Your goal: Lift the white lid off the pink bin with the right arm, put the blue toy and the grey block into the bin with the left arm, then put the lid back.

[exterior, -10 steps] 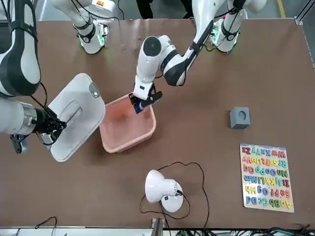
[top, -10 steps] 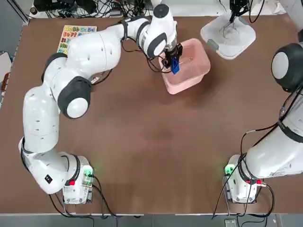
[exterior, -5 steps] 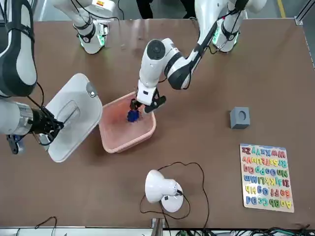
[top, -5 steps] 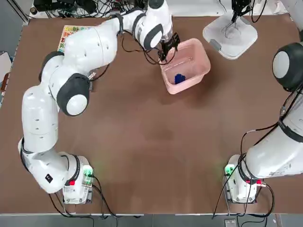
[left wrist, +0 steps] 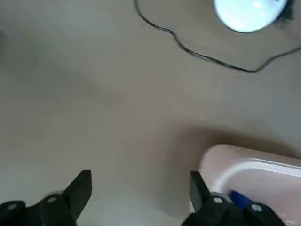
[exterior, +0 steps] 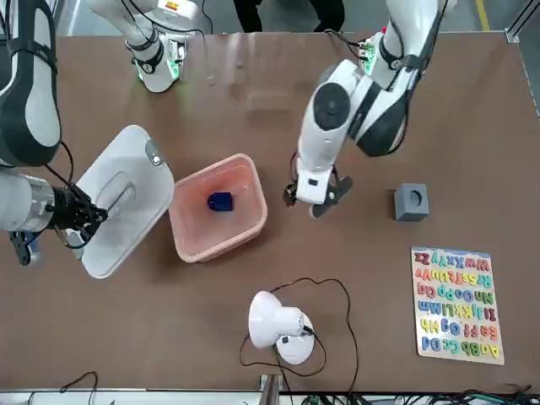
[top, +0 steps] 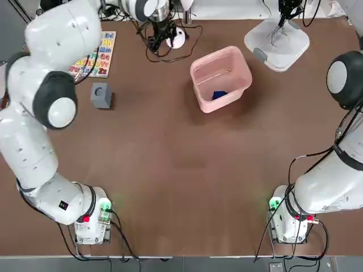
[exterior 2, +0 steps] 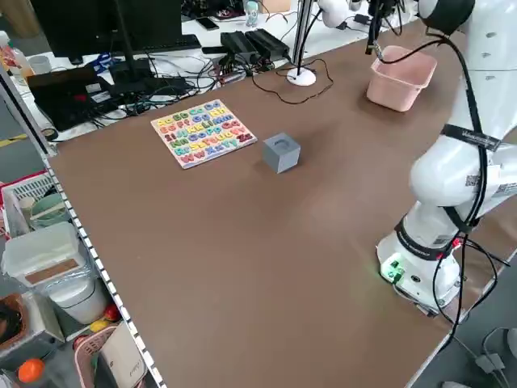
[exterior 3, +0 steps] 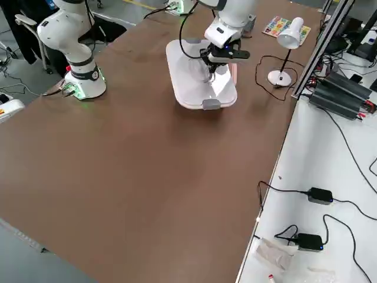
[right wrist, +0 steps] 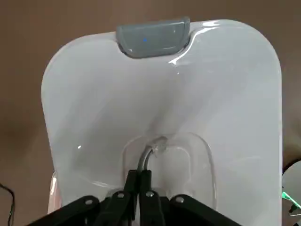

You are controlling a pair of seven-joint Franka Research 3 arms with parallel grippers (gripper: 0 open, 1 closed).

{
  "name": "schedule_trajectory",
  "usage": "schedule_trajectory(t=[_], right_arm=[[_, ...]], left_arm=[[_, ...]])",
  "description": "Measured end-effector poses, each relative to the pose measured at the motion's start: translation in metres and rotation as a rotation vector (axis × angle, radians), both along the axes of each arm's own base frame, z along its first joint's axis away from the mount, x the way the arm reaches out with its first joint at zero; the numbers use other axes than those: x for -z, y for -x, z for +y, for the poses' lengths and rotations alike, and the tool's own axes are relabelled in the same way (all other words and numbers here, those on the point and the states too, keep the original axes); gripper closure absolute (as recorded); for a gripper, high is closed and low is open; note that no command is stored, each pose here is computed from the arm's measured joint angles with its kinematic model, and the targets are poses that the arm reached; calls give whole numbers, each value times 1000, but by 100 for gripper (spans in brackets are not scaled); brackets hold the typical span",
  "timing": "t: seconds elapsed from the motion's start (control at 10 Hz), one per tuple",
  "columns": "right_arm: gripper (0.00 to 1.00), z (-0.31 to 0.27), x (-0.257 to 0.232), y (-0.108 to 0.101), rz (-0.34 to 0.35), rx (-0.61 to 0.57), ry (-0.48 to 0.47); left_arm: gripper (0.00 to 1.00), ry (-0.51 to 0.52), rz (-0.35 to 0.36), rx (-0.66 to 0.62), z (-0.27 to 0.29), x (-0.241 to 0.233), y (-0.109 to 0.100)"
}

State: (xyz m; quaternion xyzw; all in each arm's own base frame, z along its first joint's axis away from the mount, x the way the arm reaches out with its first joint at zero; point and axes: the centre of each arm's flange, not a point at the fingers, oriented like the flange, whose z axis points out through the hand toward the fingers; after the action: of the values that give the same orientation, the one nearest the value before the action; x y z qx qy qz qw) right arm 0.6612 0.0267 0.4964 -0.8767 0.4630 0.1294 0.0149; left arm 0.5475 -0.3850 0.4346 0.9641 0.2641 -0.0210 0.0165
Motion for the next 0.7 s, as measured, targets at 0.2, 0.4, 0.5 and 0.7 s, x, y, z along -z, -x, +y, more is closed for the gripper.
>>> schedule_trajectory(t=[0.2, 0.4, 0.5, 0.7], right_arm=[[94, -1, 0, 0, 2, -1, 0], [94, -1, 0, 0, 2, -1, -1], [94, -1, 0, 0, 2, -1, -1], [94, -1, 0, 0, 2, -1, -1]], left_arm=[[7, -4, -61, 67, 65, 20, 19], [7, -41, -94, 168, 144, 45, 53], [7, -56, -102, 194, 185, 55, 61], [7, -94, -141, 252, 253, 88, 63]])
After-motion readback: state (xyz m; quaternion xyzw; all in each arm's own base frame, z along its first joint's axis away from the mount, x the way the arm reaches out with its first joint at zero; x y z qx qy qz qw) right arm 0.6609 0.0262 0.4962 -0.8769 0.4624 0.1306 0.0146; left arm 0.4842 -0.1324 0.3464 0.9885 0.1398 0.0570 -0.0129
